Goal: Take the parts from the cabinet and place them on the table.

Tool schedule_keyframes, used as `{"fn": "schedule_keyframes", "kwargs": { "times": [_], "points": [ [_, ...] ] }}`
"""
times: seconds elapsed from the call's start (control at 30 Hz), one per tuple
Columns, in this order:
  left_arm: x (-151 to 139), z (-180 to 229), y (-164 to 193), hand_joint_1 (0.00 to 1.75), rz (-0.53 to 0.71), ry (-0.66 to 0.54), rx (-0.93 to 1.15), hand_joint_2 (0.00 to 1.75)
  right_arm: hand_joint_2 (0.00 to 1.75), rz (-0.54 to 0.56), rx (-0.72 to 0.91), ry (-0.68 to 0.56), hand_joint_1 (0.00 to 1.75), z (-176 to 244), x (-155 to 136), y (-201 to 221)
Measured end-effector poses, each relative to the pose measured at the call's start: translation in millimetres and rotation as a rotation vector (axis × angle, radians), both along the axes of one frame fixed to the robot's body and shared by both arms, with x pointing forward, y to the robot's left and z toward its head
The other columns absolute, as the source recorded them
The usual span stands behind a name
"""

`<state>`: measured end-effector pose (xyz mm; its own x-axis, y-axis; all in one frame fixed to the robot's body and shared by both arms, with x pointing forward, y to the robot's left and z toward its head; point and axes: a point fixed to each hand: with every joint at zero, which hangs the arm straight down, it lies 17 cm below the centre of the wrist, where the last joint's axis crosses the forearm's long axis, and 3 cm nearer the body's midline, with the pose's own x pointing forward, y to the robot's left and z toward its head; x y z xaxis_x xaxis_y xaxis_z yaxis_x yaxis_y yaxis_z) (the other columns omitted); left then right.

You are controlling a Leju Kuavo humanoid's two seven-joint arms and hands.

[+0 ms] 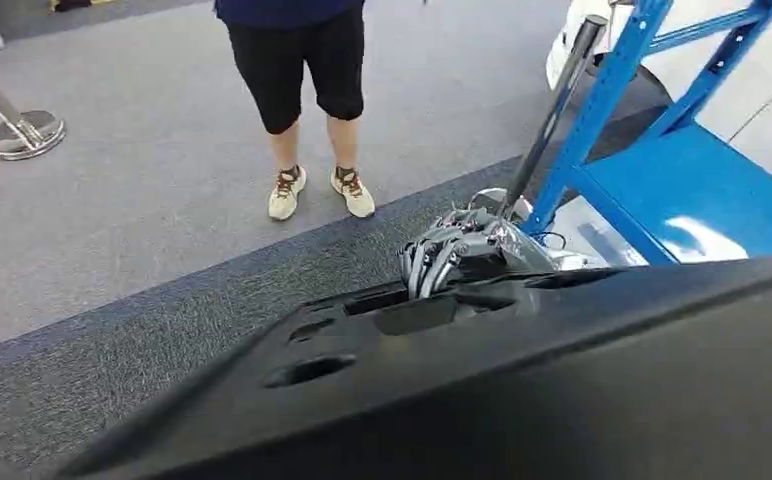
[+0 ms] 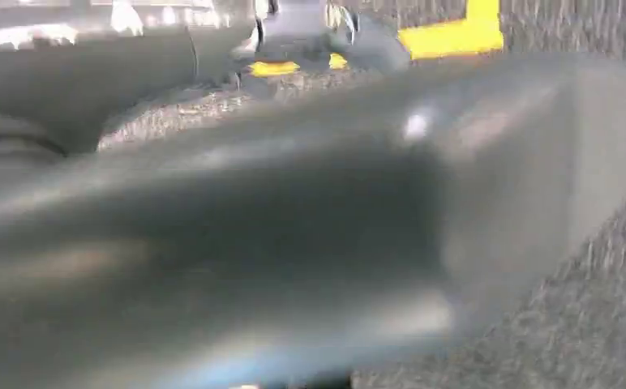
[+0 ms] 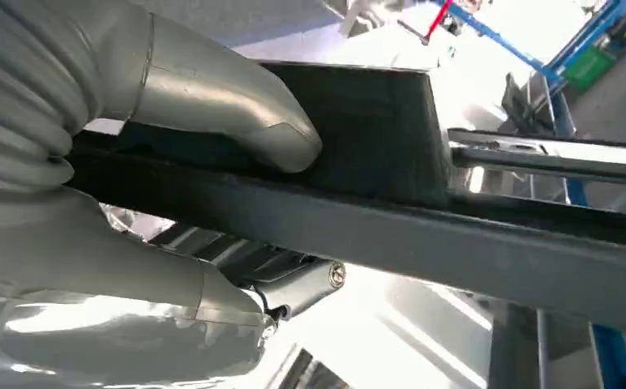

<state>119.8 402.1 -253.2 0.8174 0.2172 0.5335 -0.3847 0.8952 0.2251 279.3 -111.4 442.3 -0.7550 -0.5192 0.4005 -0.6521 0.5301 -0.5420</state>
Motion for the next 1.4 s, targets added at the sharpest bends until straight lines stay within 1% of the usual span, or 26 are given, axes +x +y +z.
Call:
{"fn": "schedule_keyframes", "kwargs": {
  "times": [0.23, 0.3, 0.4, 0.5, 0.63, 0.77, 0.9, 1.03, 1.27, 1.4],
  "points": [
    [3, -1, -9, 0.0, -0.023, -0.009, -0.026, 0.0, 1.75, -0.018, -0.011, -0.006, 1.75, 0, 1, 2],
    [0, -2, -11, 0.0, -0.028, -0.005, -0.031, 0.0, 1.75, -0.029, -0.014, -0.011, 1.75, -1, 2, 3],
    [-3, -3, -17, 0.0, -0.028, -0.001, -0.041, 0.0, 1.75, -0.028, -0.016, -0.019, 1.75, 0, 0, 4],
    [3, -3, -22, 0.0, -0.029, -0.007, -0.049, 0.0, 1.75, -0.024, -0.015, -0.021, 1.75, 1, -2, 5],
    [-2, -5, -30, 0.0, -0.031, 0.008, -0.063, 0.0, 1.75, -0.018, -0.022, -0.015, 1.75, -1, -3, 9],
    [1, -5, -36, 0.0, -0.041, 0.008, -0.073, 0.0, 1.75, -0.024, -0.031, -0.014, 1.75, -3, -3, 11],
    [-5, -6, -37, 0.0, -0.027, 0.007, -0.079, 0.0, 1.75, 0.001, -0.021, -0.011, 1.75, -8, -8, 9],
    [-2, -6, -38, 0.0, -0.013, 0.005, -0.081, 0.0, 1.75, 0.024, -0.028, -0.012, 1.75, -10, -10, 8],
    [-3, -8, -46, 0.0, -0.008, 0.014, -0.097, 0.0, 1.75, 0.021, -0.051, -0.012, 1.75, -10, -8, 10],
    [-13, -10, -44, 0.0, 0.002, 0.037, -0.093, 0.0, 1.75, 0.007, -0.061, -0.008, 1.75, -7, -5, 15]
  ]
}}
